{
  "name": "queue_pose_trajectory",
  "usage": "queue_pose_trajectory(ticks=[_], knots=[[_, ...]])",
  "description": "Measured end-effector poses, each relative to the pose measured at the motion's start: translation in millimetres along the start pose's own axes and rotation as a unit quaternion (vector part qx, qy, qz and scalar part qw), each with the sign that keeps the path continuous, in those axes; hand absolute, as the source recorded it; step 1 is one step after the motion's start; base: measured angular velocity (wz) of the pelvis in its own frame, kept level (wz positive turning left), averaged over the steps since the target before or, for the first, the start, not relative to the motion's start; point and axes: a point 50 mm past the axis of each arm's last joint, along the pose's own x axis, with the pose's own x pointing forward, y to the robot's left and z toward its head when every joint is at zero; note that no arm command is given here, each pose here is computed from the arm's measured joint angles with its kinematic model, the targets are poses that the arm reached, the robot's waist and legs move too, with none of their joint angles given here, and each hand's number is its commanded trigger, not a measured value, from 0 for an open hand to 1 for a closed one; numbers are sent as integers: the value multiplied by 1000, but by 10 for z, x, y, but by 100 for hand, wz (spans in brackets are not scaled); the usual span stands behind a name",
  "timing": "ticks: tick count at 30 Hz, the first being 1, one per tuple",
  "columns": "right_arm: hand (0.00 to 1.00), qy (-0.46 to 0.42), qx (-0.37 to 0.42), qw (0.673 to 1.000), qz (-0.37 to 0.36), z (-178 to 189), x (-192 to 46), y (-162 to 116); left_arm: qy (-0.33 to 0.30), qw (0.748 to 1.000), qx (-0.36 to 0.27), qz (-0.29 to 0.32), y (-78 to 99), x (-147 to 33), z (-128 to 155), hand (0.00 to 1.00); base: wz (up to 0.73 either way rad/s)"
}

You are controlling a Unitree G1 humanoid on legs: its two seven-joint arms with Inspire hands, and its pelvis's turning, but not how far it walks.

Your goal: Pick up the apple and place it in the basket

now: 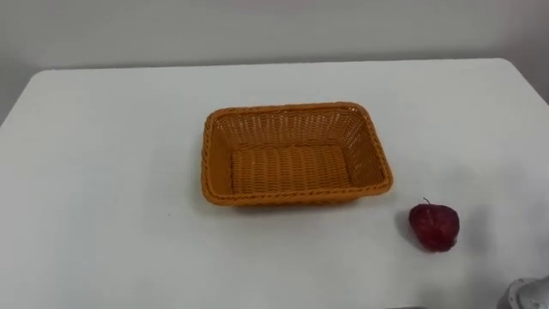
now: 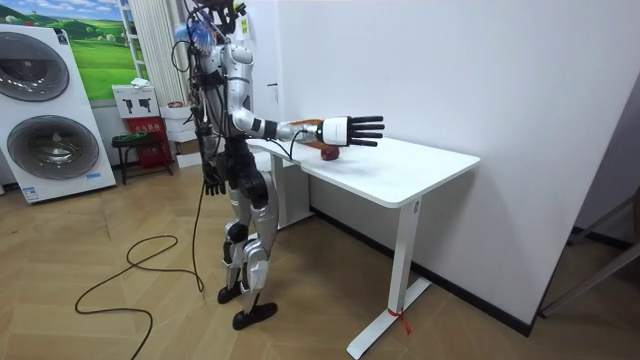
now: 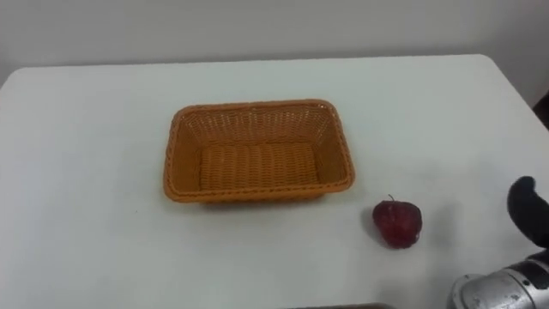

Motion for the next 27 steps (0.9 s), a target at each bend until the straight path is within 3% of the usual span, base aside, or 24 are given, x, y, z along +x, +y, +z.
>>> queue_pose_trajectory(ticks=[7, 27], knots=[[0, 12, -19, 993, 114, -95, -223, 142, -24, 1000, 4, -2, -19, 6, 99, 0, 4], [0, -4, -49, 975, 217, -174, -387, 247, -29, 999, 23, -14, -61, 4, 111, 0, 0]])
